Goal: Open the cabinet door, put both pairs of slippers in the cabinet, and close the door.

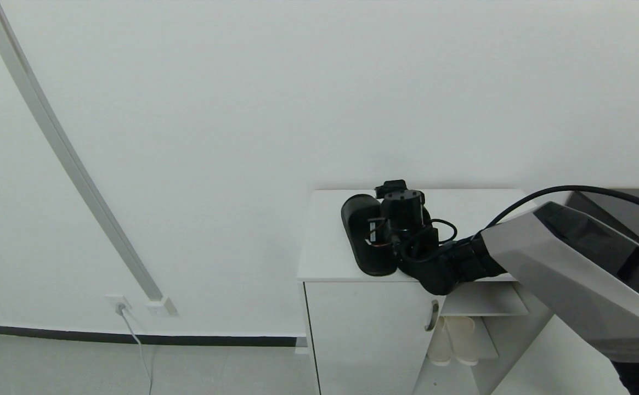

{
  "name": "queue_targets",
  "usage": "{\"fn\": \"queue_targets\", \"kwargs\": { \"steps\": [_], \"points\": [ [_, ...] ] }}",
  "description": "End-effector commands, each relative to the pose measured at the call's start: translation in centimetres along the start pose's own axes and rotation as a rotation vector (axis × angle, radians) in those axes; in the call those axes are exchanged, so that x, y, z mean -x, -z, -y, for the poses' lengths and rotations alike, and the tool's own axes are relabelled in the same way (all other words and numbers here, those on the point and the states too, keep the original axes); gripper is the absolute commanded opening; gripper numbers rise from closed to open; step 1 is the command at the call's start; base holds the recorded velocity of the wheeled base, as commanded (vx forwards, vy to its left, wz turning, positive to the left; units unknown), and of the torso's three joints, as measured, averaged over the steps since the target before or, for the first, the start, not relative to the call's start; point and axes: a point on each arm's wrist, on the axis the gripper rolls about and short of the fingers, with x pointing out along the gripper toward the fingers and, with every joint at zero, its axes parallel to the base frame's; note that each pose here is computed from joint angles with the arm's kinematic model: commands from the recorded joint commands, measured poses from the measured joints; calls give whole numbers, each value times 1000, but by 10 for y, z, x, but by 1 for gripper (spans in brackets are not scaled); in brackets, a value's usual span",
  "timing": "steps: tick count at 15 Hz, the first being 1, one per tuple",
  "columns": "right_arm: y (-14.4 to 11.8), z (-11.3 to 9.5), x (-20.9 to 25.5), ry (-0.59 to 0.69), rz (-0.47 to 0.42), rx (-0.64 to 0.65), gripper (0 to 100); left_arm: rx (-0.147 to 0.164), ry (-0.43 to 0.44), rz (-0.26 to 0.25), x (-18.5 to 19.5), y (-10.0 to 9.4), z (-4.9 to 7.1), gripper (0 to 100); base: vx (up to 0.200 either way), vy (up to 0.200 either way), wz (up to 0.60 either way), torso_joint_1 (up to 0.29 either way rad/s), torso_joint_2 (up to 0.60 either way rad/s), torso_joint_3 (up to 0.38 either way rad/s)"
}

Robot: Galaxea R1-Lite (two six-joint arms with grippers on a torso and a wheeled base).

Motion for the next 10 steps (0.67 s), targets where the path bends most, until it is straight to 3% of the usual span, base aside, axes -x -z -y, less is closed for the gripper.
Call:
{"fn": "queue_targets", "kwargs": {
  "steps": [1,6,10],
  "points": [
    [-15,4,13,-7,14,-13,0,2,0,-1,0,0,0,0,0,0,0,0,0,0],
    [-24,14,68,-82,-36,-24,0,2,0,-1,0,0,0,0,0,0,0,0,0,0],
    [-24,26,157,-190,-85,-16,0,-4,3,-1,0,0,0,0,0,0,0,0,0,0]
  ]
}}
